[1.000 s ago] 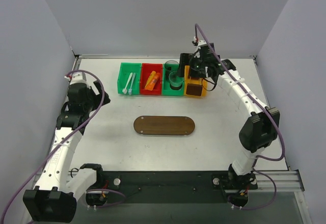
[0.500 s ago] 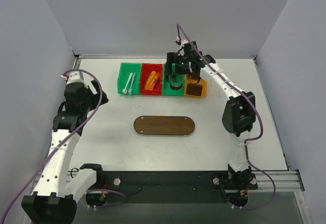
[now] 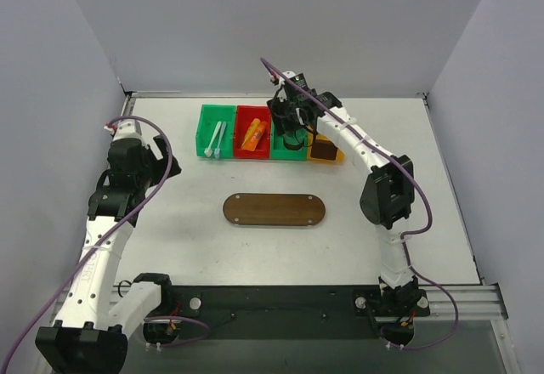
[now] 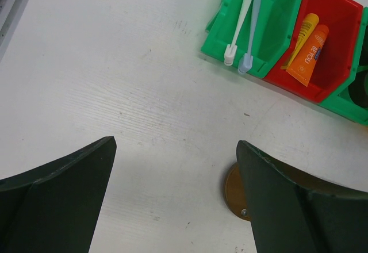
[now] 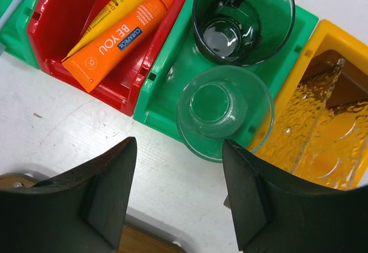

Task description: Prepare toiletry sets of a toothbrush and toothpaste on the tray

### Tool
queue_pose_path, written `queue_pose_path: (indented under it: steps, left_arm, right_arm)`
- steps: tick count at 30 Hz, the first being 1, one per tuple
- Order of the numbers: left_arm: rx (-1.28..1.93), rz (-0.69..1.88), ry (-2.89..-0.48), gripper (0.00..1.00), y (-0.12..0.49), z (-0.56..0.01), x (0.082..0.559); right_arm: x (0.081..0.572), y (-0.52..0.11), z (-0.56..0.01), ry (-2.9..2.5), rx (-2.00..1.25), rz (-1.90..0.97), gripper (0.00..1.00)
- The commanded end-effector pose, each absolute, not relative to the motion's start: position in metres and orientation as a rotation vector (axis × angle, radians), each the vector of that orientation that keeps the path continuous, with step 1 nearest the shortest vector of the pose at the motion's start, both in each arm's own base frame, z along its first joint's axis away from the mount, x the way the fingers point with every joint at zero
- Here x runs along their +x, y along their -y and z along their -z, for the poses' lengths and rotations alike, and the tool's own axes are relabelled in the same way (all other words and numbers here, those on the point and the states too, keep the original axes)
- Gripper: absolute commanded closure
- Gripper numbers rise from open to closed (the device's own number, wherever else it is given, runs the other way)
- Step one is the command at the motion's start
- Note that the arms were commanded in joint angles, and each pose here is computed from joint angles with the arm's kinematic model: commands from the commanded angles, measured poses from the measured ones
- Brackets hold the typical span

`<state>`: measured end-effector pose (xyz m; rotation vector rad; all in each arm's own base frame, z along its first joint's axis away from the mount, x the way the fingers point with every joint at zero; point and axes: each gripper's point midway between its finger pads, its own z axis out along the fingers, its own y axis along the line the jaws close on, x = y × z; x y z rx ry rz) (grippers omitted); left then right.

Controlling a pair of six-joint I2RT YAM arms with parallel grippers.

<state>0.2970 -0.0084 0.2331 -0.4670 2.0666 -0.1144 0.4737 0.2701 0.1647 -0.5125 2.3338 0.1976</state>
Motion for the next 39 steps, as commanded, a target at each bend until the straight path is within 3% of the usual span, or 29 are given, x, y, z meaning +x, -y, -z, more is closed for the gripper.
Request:
queue_pose_path:
  steps: [1, 11, 16, 29, 33, 39]
  left_arm:
    - [-0.438, 0.132, -2.021, 0.03, 0.011, -0.250, 0.303]
    - [-0.427, 0.149, -2.029, 0.03, 0.017, -0.247, 0.305]
    - [-0.377, 0.169, -2.028, 0.03, 0.025, -0.248, 0.309]
    - [-0.316, 0.148, -2.038, 0.03, 0.033, -0.250, 0.313]
    - [-0.319, 0.143, -2.038, 0.03, 0.033, -0.249, 0.312]
    - [-0.317, 0.147, -2.038, 0.03, 0.033, -0.250, 0.313]
  right_arm:
    - [0.481, -0.263, -0.151, -2.333, -0.639, -0.046, 0.45]
    - [0.480, -0.276, -0.130, -2.349, -0.734, -0.049, 0.56]
    - [0.481, -0.276, -0.119, -2.362, -0.754, -0.033, 0.73]
    - [0.486, -0.279, -0.108, -2.367, -0.779, -0.029, 0.80]
    - [0.487, -0.280, -0.108, -2.363, -0.788, -0.028, 1.00]
    - [0.490, -0.281, -0.139, -2.300, -0.786, -0.035, 1.00]
